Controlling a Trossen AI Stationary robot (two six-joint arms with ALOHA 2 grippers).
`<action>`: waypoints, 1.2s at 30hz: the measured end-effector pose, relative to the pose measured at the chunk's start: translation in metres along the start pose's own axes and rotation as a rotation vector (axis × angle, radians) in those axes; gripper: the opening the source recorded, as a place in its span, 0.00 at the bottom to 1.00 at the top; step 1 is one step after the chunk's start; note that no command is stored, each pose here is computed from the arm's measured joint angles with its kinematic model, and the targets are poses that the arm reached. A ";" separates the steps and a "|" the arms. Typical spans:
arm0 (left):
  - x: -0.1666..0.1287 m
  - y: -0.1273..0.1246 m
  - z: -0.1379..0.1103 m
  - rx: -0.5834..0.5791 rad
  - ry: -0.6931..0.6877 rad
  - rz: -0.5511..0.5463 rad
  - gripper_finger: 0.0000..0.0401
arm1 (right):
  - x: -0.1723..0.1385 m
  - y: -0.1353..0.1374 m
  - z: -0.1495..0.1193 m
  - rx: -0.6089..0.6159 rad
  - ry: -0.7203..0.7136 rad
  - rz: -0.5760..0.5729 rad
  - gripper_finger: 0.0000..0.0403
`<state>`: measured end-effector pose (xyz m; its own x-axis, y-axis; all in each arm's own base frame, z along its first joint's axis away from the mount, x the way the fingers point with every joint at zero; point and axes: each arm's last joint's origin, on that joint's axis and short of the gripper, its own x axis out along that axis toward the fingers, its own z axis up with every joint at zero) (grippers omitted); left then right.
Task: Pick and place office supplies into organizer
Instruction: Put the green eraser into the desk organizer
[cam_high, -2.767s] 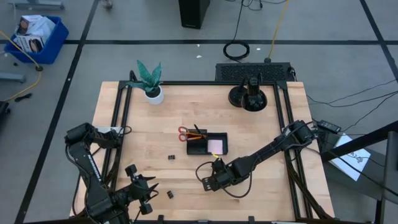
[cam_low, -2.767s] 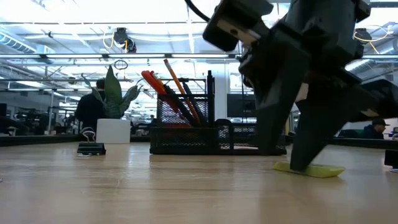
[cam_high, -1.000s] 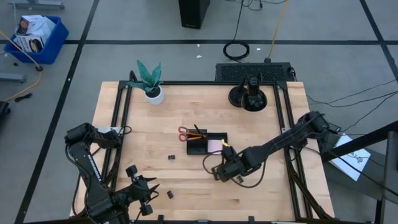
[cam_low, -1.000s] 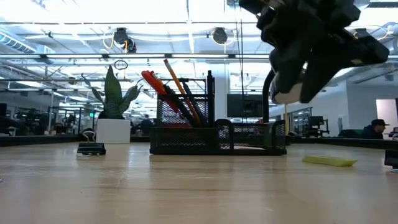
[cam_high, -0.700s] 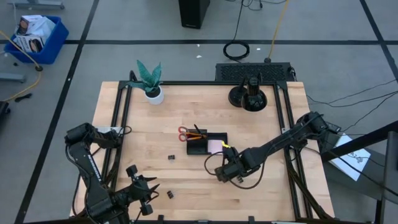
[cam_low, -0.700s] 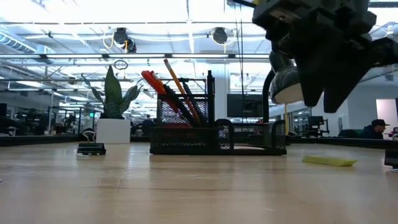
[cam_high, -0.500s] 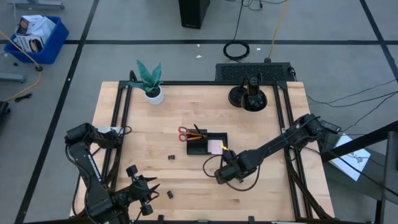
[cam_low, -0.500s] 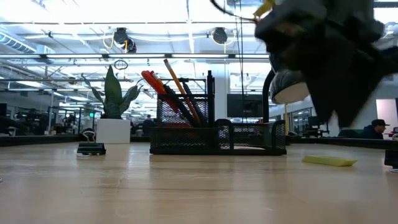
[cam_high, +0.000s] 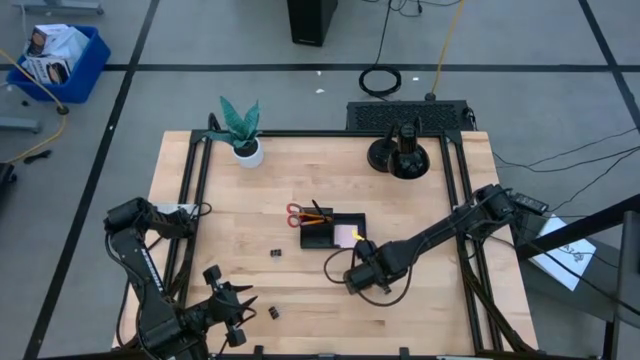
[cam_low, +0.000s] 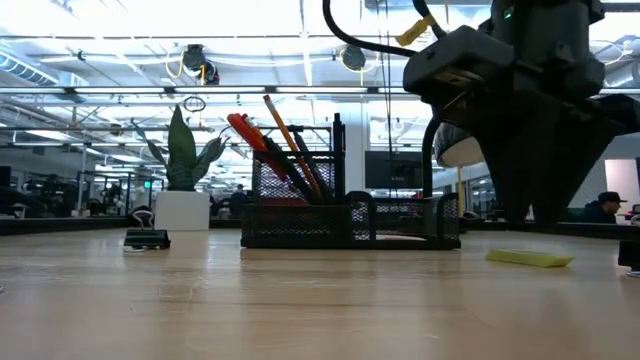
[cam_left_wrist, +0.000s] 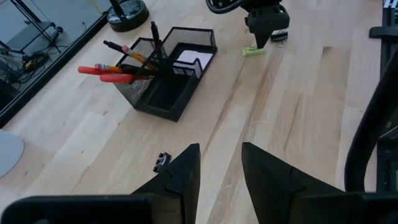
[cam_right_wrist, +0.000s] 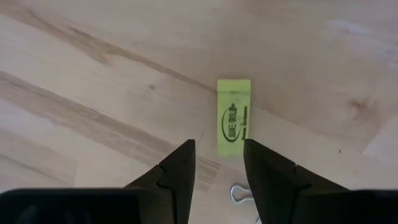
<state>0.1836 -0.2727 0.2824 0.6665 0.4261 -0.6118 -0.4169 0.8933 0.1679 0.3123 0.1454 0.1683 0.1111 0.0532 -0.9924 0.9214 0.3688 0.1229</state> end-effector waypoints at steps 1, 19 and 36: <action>0.000 0.000 0.000 0.000 0.000 0.000 0.31 | 0.000 0.000 0.001 0.003 0.000 -0.001 0.32; 0.000 -0.001 0.000 0.012 0.008 -0.008 0.31 | 0.000 0.003 0.008 -0.021 -0.054 0.027 0.32; 0.000 -0.001 0.000 0.015 0.003 -0.007 0.31 | 0.000 0.002 0.014 0.003 0.022 0.010 0.44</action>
<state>0.1840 -0.2734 0.2823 0.6672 0.4197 -0.6154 -0.4031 0.8982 0.1755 0.3189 0.1331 0.1686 0.1125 0.0771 -0.9907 0.9213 0.3654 0.1330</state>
